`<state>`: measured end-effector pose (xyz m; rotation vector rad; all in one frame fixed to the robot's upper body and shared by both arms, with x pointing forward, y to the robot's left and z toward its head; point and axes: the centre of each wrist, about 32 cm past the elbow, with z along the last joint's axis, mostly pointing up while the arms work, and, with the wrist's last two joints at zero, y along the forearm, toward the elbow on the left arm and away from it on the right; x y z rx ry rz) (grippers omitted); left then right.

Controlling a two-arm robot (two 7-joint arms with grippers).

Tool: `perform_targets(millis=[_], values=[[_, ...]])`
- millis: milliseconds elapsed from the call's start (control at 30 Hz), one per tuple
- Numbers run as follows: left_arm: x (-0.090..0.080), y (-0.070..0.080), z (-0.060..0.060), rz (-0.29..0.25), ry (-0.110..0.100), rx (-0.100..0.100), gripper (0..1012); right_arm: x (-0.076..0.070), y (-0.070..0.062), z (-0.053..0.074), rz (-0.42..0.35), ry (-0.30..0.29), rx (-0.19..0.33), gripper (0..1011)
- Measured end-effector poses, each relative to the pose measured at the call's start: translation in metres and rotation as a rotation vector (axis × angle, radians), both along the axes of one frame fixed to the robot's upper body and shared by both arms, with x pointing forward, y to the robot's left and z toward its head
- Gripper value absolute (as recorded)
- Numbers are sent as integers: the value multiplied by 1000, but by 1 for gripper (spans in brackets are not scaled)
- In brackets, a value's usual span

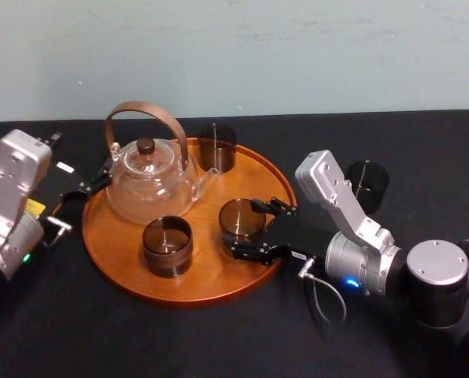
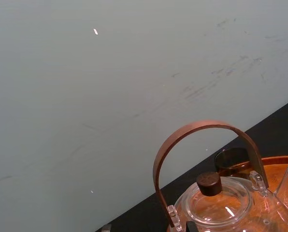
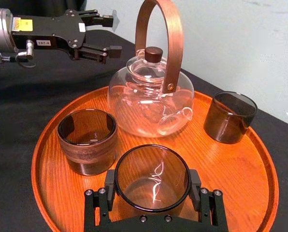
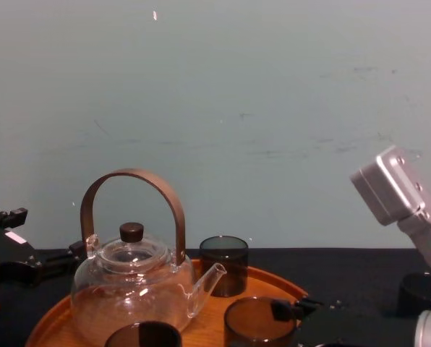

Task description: Pick up the glass from the table and place it on the tray.

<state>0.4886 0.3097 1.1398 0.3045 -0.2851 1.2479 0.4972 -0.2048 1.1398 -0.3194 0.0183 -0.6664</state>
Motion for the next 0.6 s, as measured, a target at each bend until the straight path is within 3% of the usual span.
perform_targets(millis=[600], values=[[0,0,0,0,0,0,1001,0,1,-2,-2,0,-6,903]])
